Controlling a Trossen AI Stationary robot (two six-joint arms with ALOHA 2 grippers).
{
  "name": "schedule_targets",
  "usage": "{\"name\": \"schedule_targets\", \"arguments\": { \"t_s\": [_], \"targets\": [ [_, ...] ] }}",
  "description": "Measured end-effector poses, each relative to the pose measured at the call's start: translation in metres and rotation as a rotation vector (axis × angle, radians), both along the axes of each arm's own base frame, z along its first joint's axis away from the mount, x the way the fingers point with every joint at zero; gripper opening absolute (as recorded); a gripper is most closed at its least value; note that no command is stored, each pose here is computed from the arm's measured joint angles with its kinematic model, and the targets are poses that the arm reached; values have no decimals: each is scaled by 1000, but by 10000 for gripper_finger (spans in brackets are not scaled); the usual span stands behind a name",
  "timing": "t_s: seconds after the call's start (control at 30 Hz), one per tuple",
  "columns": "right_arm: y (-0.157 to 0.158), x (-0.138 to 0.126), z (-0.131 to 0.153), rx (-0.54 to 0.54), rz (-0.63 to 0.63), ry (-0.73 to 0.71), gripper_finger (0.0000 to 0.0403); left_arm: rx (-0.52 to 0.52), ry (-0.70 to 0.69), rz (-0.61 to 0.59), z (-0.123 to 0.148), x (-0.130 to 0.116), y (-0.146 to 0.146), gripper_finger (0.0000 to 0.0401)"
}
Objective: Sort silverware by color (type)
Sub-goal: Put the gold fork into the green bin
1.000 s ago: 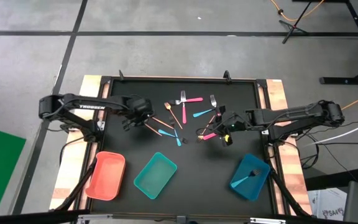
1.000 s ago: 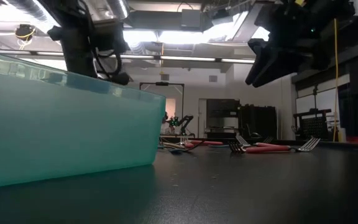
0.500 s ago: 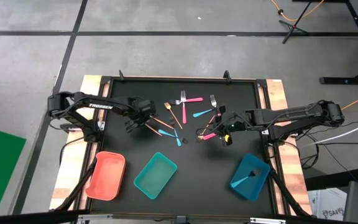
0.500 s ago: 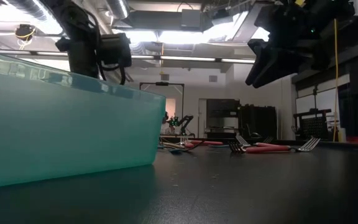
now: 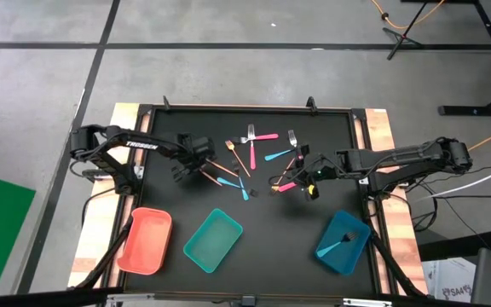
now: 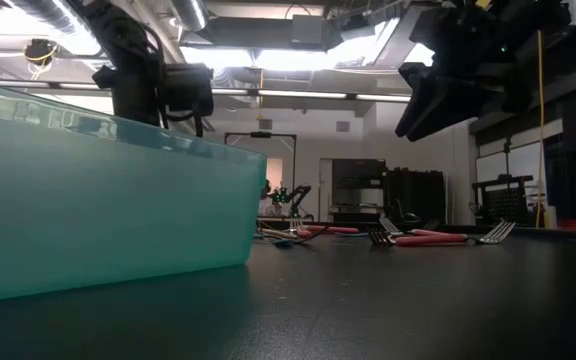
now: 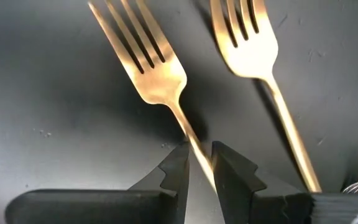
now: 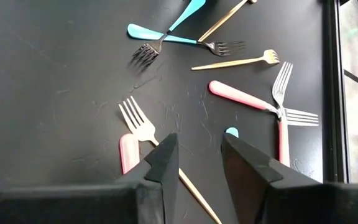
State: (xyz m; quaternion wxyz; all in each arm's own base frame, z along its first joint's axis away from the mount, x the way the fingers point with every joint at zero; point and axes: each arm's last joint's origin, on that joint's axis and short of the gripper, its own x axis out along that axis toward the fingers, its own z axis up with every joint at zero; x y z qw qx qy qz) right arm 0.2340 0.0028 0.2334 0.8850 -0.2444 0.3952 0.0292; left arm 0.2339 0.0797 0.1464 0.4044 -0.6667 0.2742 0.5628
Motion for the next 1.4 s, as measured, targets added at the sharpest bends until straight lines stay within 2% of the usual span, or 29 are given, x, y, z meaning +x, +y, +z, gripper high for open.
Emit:
{"name": "schedule_targets", "arguments": {
  "t_s": [0.37,0.5,0.83,1.17,1.4],
  "targets": [
    [0,0,0,0,0,0,113,-37,94,25,-2,-12,4,63],
    [0,0,0,0,0,0,113,-37,111,-19,-2,-13,4,62],
    [0,0,0,0,0,0,113,-46,118,3,-8,-18,2,48],
    [0,0,0,0,0,0,113,-23,133,-104,-9,-19,2,8],
    [0,0,0,0,0,0,113,7,124,-228,-6,-17,2,6]
  ]
}}
